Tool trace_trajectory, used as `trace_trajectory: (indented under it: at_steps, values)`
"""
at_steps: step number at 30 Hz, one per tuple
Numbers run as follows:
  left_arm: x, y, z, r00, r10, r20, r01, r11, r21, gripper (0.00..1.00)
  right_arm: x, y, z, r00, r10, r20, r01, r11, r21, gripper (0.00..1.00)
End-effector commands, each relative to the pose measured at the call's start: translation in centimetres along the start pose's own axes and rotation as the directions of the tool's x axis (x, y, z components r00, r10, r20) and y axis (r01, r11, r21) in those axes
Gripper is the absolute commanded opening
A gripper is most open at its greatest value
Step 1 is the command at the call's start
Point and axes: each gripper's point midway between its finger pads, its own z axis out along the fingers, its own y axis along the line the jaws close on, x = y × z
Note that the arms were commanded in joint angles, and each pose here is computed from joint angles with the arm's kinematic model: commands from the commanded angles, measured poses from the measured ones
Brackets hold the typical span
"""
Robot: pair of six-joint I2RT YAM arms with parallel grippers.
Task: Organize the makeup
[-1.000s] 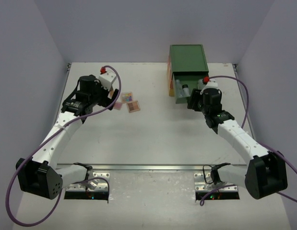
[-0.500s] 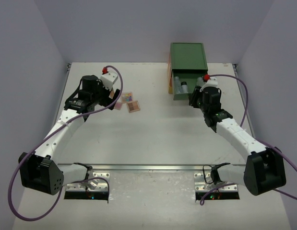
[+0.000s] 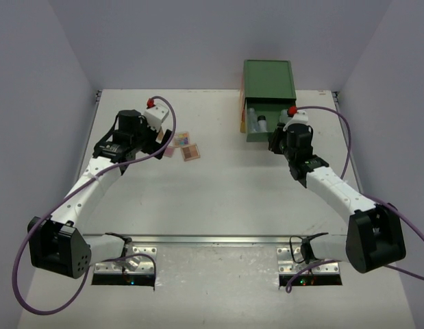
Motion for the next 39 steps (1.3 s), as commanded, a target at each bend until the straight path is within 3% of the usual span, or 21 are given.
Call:
trace_trajectory:
  at_steps: [1, 9, 18, 29, 39]
  values:
    - [-1.3, 0.8, -0.6, 0.998, 0.003, 0.059, -0.001, 1.0, -0.03, 1.0, -2.1, 0.0, 0.4, 0.996, 0.033, 0.087, -0.034, 0.999, 0.01, 0.18]
    - [-1.4, 0.8, -0.6, 0.998, 0.009, 0.065, -0.007, 0.999, -0.032, 1.0, -4.8, 0.1, -0.8, 0.984, 0.031, 0.175, -0.033, 0.999, 0.01, 0.0]
    - [-1.2, 0.7, -0.5, 0.998, 0.004, 0.064, -0.003, 1.0, -0.027, 1.0, -8.7, 1.4, -1.1, 0.967, 0.057, 0.249, -0.052, 0.998, -0.026, 0.0]
    - [-1.1, 0.8, -0.1, 0.998, 0.013, 0.061, -0.011, 1.0, -0.028, 1.0, -9.9, 2.1, 1.7, 0.966, 0.076, 0.247, -0.073, 0.997, -0.02, 0.0]
    - [-0.9, 1.2, 1.1, 0.999, 0.018, 0.047, -0.016, 0.999, -0.044, 1.0, -11.0, 2.4, 6.2, 0.961, 0.005, 0.276, -0.01, 1.0, 0.016, 0.0]
